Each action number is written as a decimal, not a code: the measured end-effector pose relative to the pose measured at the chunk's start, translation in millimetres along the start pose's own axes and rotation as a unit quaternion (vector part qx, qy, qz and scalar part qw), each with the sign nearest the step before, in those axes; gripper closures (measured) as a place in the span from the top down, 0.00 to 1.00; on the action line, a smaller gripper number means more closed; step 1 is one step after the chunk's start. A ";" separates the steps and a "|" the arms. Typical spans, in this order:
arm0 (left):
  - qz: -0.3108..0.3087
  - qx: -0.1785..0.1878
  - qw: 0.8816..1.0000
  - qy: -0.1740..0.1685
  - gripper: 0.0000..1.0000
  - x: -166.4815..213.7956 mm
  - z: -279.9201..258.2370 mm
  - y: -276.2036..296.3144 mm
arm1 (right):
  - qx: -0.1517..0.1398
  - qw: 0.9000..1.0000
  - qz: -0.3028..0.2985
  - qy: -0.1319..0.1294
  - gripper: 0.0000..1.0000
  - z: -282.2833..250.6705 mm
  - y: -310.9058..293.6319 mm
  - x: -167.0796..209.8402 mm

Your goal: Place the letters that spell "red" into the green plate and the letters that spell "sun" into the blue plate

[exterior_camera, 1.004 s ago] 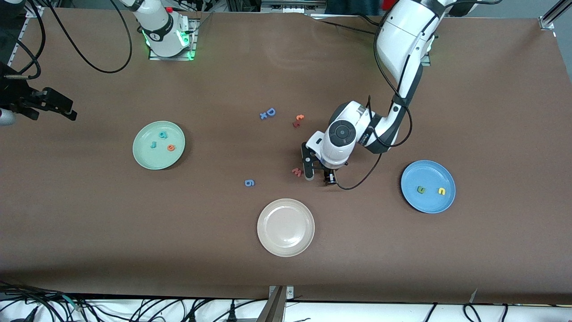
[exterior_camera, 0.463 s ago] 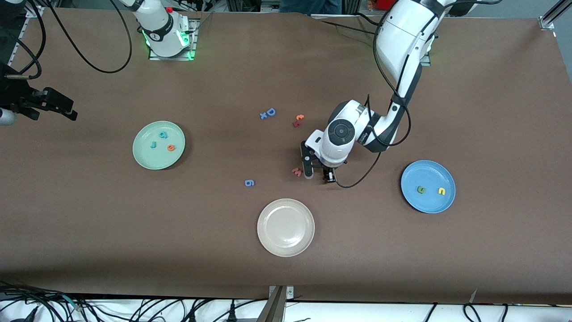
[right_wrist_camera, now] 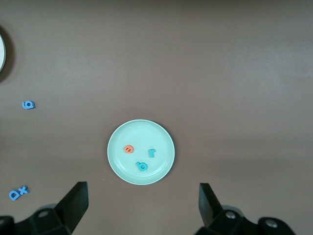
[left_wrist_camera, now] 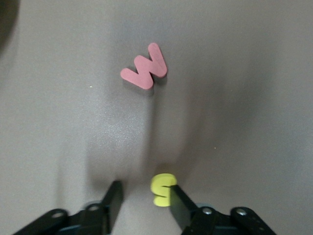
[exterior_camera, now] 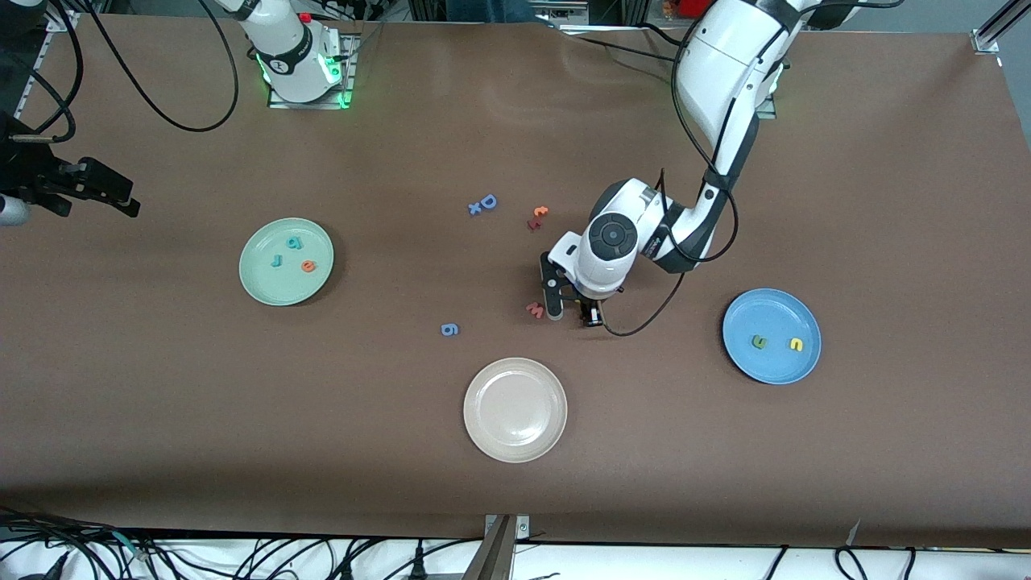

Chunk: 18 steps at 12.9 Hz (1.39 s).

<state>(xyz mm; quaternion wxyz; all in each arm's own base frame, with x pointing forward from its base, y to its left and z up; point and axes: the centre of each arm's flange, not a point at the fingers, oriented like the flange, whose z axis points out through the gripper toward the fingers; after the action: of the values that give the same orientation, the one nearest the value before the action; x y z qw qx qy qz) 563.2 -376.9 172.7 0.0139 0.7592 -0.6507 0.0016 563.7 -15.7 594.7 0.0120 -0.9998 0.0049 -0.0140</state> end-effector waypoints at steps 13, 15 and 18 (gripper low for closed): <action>-0.003 0.002 1.000 0.002 0.28 -2.7 -5.5 -3.7 | 0.000 1.000 0.000 0.000 1.00 0.0 -0.1 0.0; -0.003 0.002 1.000 0.002 0.28 -2.7 -5.4 -3.6 | 0.000 1.000 0.000 0.000 1.00 0.0 -0.2 0.0; -0.003 0.002 1.000 0.001 0.22 -3.1 -4.8 -3.2 | 0.000 1.000 0.000 0.000 1.00 0.0 -0.1 0.0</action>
<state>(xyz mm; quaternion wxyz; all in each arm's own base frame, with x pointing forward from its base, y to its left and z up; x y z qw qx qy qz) 566.0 -373.3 177.3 0.0134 0.7613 -0.6482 0.0033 563.7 -15.6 594.7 0.0120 -0.9998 0.0048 -0.0140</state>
